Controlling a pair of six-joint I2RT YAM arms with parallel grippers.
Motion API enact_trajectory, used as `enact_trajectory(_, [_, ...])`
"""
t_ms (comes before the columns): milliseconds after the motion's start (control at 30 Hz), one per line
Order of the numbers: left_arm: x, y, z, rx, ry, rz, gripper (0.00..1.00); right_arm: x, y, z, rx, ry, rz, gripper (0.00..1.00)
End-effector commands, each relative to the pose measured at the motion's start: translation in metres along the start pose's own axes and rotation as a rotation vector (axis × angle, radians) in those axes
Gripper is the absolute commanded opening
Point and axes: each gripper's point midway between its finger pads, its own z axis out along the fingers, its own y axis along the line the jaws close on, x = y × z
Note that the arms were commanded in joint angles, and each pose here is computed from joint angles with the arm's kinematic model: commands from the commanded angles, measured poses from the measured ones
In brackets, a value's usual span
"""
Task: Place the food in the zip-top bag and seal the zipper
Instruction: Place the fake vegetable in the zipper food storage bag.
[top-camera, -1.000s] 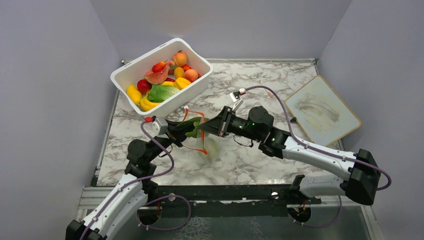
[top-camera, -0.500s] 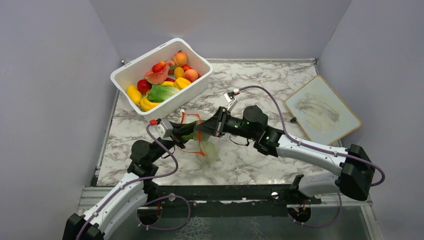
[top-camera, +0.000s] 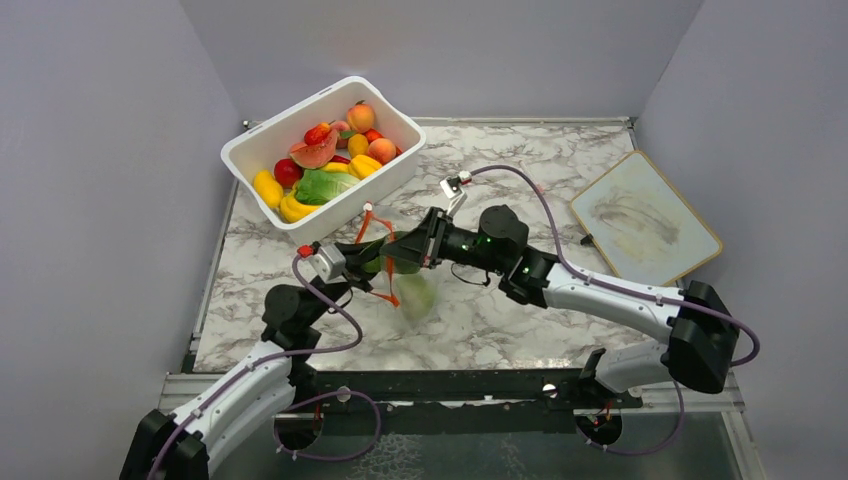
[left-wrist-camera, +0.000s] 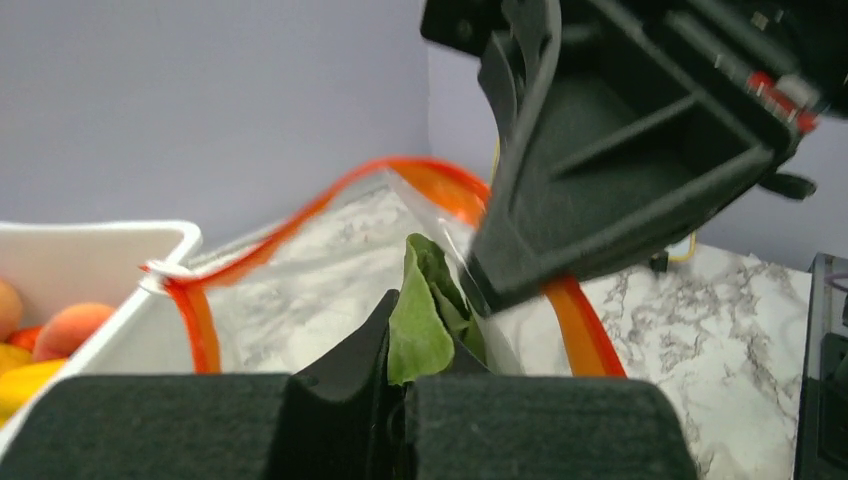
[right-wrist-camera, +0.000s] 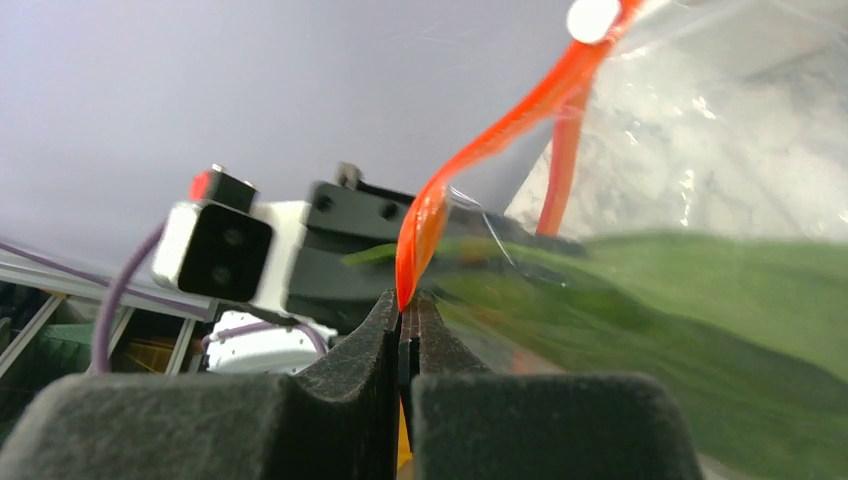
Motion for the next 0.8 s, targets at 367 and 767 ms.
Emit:
enact_trajectory(367, [0.011, 0.006, 0.005, -0.074, 0.323, -0.083, 0.57, -0.059, 0.015, 0.004, 0.064, -0.151, -0.164, 0.01])
enact_trajectory(767, [-0.076, -0.007, -0.006, -0.202, 0.439, -0.327, 0.82, -0.071, -0.005, -0.017, 0.109, -0.221, -0.107, 0.01])
